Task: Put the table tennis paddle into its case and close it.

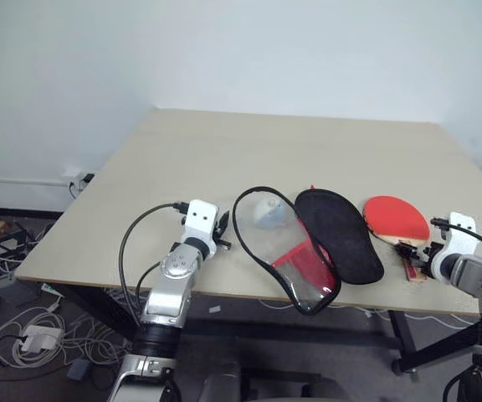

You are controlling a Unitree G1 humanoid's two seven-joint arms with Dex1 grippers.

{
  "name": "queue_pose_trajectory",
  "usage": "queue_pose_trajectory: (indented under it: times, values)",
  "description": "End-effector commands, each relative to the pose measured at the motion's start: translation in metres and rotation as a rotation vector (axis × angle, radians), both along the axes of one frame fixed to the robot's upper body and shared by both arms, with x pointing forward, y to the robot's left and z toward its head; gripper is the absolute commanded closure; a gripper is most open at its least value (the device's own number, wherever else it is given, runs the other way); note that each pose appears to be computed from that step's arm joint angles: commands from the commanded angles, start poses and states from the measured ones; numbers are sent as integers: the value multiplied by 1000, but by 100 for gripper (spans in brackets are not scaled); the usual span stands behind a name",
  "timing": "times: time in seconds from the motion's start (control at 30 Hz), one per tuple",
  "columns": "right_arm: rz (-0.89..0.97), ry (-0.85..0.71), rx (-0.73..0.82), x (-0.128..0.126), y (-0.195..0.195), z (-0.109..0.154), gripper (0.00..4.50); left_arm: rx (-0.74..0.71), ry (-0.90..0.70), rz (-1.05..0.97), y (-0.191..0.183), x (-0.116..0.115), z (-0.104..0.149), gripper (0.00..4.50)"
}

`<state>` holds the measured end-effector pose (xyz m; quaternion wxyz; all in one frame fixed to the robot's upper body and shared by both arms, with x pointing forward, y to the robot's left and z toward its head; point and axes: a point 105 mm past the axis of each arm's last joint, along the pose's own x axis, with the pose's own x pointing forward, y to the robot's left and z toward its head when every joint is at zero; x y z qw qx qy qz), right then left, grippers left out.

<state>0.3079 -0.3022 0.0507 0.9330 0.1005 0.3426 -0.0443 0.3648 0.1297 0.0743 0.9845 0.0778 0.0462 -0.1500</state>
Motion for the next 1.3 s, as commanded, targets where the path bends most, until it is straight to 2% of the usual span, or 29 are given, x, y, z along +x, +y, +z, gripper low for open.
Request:
queue_pose_trajectory:
  times: [0.03,0.2,0.27,0.33,0.5,0.57,0.7,0.77,0.87,1.07,1.3]
  values:
    - [11,-14,-21,5,7,1,4,-7,-81,-35,-10,5,23,320]
    - [26,-17,-32,11,21,-7,4,-4,-76,-28,-5,4,23,320]
    - [18,-30,-47,12,20,-6,41,-1,-73,-25,-3,2,22,320]
    - [5,-39,-70,12,15,-6,91,0,-67,-20,-1,0,21,320]
    - [25,-97,-119,19,13,4,279,0,-61,-17,0,-3,19,320]
    - [46,-142,-124,24,14,14,338,-1,-61,-16,0,-3,20,320]
    - [61,-243,-118,31,13,43,339,-3,-61,-11,1,-2,20,320]
    - [97,-317,-79,36,22,65,339,-4,-60,-9,1,-1,20,320]
    - [162,-366,-61,40,39,82,339,-5,-58,-12,0,-1,20,320]
    - [325,-333,4,38,93,75,339,-8,-57,-20,-3,-1,19,320]
    - [381,-231,29,26,119,39,339,-9,-59,-12,0,-2,20,320]
